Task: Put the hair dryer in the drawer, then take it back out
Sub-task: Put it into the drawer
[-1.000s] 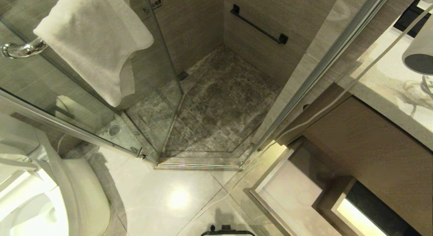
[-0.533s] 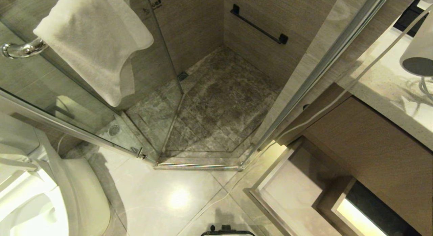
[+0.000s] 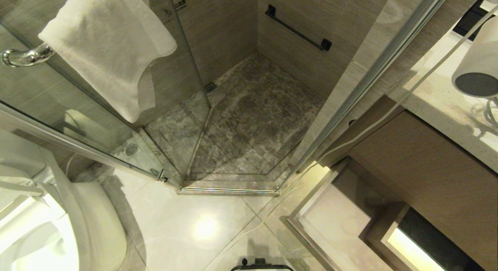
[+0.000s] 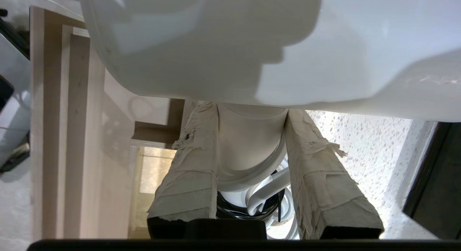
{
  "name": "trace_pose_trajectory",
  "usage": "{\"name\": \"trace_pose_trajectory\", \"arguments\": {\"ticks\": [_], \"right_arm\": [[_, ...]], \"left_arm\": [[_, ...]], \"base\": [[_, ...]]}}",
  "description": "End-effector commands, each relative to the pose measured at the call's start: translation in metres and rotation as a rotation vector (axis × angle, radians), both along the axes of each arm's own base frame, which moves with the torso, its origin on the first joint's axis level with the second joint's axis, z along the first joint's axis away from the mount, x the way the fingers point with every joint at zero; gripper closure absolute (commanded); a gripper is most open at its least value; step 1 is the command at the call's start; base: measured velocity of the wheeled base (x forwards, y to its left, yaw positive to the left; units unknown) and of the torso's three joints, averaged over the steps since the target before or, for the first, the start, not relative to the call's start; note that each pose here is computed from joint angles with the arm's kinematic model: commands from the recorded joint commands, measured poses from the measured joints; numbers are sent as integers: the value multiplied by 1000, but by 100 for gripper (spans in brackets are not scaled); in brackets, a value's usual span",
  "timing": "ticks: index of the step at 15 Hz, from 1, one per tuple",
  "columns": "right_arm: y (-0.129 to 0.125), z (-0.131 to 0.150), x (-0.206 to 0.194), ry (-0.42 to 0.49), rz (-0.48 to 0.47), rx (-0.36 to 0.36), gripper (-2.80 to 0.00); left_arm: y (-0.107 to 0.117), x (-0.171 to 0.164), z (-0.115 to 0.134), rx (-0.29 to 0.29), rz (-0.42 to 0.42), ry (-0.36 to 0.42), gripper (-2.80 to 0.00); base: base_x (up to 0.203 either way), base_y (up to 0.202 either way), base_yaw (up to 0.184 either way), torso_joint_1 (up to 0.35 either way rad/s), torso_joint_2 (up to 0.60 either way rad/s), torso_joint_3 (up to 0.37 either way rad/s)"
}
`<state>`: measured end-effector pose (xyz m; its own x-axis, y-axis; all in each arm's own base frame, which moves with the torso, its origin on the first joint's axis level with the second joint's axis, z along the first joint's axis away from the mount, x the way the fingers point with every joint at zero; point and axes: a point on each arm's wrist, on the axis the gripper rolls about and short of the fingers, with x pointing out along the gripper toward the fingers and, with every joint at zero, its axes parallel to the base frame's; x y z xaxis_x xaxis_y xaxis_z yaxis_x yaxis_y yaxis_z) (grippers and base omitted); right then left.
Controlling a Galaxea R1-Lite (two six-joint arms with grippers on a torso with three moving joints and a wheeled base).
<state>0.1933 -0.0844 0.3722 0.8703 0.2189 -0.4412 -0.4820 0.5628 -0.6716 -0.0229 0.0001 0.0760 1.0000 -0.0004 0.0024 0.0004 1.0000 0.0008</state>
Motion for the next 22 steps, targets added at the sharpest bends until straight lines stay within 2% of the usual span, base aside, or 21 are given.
{"name": "trace_pose_trajectory", "arguments": {"ticks": [1, 4, 5, 7, 15, 22], "right_arm": [[-1, -1, 2, 8, -7, 22, 0], [-6, 1, 4, -8, -23, 6, 0], [-8, 6, 8, -45, -27, -18, 0], [-12, 7, 11, -60, -47, -39, 0], [-22, 5, 15, -57, -72, -46, 0], [-33, -6, 26, 3, -86, -30, 0]], "left_arm": [[0, 0, 0, -1, 0, 1, 0], [0, 0, 0, -1, 0, 2, 0], [0, 0, 0, 0, -1, 2, 0], [0, 0, 0, 0, -1, 1, 0], [0, 0, 0, 0, -1, 2, 0], [0, 0, 0, 1, 0, 2, 0]], "base": [[0, 0, 0, 0, 0, 0], [0, 0, 0, 0, 0, 0], [0, 0, 0, 0, 0, 0], [0, 0, 0, 0, 0, 0], [0, 0, 0, 0, 0, 0], [0, 0, 0, 0, 0, 0]]}}
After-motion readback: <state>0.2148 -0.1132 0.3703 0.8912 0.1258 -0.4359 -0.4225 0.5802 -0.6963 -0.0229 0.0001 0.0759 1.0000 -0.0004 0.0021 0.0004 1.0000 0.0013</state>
